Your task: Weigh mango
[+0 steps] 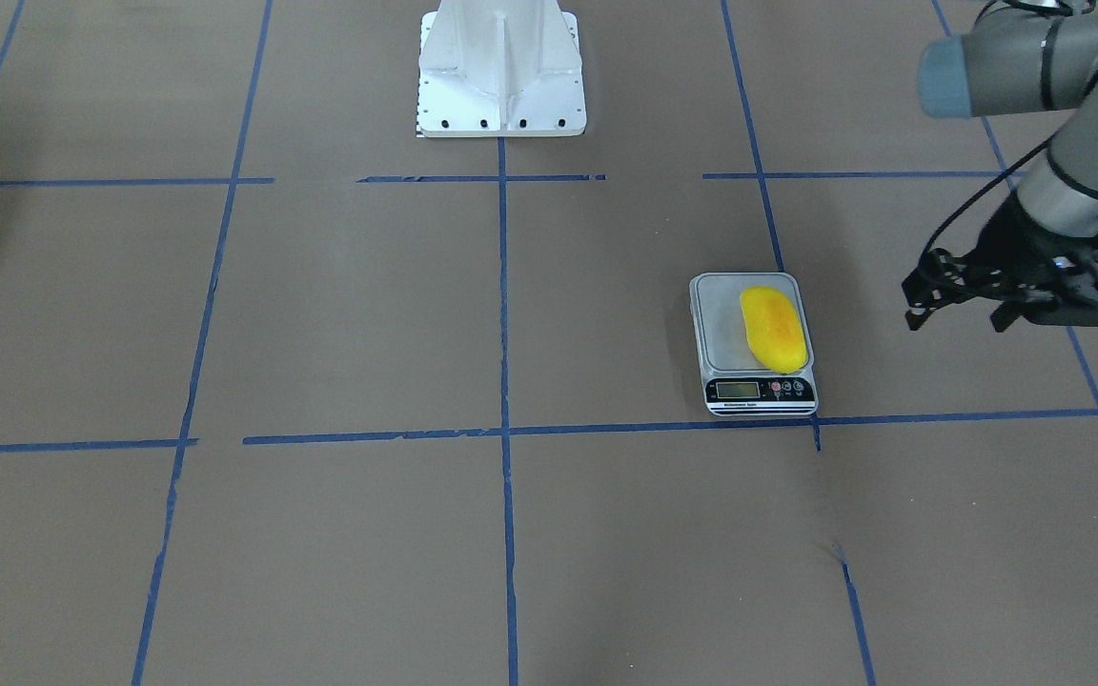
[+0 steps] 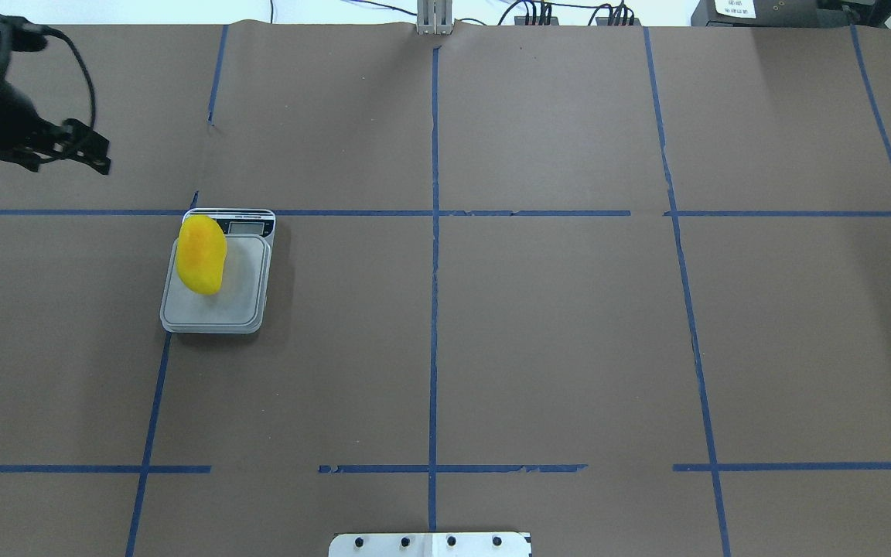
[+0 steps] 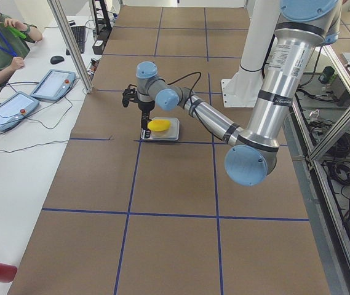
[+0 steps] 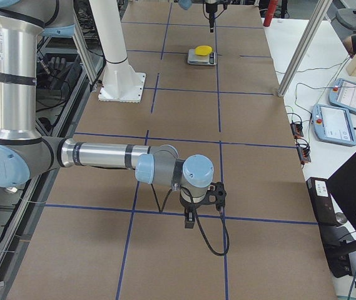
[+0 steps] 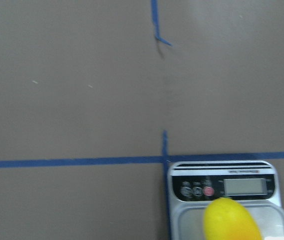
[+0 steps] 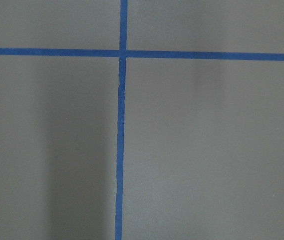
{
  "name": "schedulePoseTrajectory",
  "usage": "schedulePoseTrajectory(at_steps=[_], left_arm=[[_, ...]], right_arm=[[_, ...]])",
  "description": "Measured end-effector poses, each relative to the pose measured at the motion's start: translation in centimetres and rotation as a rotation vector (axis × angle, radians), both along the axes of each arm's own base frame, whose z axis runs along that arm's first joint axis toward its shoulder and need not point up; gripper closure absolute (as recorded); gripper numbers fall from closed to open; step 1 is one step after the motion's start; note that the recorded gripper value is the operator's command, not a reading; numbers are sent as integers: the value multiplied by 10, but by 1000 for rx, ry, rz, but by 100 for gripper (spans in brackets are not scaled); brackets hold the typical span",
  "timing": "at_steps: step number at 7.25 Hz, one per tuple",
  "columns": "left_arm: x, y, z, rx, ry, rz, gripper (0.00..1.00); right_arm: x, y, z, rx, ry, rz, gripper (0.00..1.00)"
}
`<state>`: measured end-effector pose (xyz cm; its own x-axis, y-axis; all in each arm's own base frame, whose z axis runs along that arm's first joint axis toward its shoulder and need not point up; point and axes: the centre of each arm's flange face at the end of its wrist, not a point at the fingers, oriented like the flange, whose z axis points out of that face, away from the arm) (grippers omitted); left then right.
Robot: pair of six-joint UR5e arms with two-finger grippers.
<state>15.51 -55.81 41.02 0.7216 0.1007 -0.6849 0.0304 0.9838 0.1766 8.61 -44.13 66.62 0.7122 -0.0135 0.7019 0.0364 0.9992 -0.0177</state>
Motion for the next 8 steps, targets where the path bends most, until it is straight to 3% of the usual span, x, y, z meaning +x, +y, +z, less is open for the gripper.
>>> schedulePoseTrajectory(at_steps=[2, 4, 8], left_arm=[[-118, -7, 106, 24, -47, 99, 0], [-194, 3, 194, 8, -23, 153, 0], [-215, 24, 232, -32, -8, 160, 0]], right_arm=[[0, 0, 0, 0, 0, 0, 0], [0, 0, 0, 0, 0, 0, 0], [0, 0, 0, -1, 0, 0, 0]])
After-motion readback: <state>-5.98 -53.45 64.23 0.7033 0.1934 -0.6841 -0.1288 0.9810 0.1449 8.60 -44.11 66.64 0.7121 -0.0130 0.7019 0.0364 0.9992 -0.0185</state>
